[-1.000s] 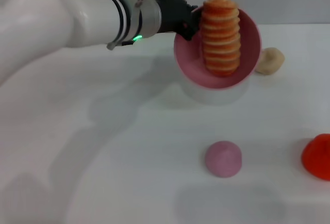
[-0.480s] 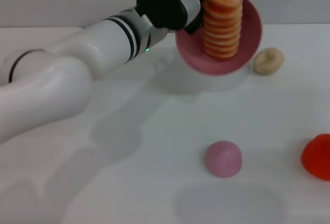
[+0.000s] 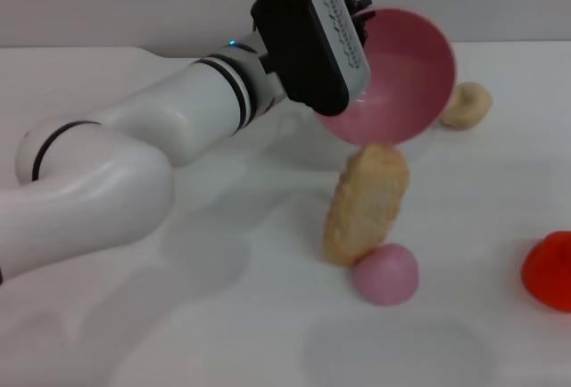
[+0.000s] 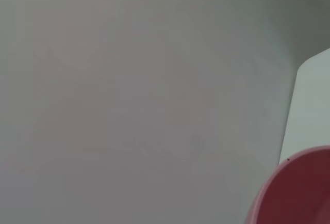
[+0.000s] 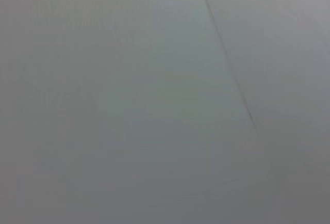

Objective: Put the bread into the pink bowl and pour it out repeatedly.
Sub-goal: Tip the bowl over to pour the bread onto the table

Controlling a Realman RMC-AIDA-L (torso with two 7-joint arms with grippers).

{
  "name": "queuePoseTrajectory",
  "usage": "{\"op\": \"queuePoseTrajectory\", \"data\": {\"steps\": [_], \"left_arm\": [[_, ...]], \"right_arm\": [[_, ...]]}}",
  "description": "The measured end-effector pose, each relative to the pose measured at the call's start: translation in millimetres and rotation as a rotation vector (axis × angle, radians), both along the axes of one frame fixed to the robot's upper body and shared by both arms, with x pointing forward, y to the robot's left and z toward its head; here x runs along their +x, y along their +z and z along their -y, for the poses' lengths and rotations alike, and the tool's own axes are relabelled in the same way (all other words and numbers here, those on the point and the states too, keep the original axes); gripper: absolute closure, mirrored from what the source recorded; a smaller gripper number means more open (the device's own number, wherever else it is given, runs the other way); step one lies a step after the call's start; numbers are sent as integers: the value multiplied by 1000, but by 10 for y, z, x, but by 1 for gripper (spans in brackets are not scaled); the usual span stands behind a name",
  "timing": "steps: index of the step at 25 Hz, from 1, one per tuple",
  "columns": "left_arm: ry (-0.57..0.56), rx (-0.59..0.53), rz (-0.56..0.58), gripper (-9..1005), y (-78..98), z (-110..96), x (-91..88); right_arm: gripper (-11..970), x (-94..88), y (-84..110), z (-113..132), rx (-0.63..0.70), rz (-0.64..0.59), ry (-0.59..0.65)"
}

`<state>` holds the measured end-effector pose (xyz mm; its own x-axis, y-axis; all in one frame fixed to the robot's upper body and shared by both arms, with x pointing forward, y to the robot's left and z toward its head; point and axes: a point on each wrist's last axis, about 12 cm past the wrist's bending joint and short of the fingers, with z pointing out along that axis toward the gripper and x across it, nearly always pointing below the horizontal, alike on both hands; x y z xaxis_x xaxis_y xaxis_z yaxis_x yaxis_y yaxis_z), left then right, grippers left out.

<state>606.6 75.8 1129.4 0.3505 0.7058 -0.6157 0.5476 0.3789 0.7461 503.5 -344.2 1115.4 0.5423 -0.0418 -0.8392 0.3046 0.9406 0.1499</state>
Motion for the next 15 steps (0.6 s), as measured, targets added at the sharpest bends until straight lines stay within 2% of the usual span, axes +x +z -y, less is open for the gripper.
{"op": "queuePoseTrajectory", "data": {"steps": [8, 15], "left_arm": [[-32, 25, 54, 940, -18, 52, -73], [-17, -11, 116, 940, 54, 45, -55]], "right_arm": [[447, 6, 0, -52, 2, 4, 20], [446, 40, 0, -115, -1, 3, 46]]}}
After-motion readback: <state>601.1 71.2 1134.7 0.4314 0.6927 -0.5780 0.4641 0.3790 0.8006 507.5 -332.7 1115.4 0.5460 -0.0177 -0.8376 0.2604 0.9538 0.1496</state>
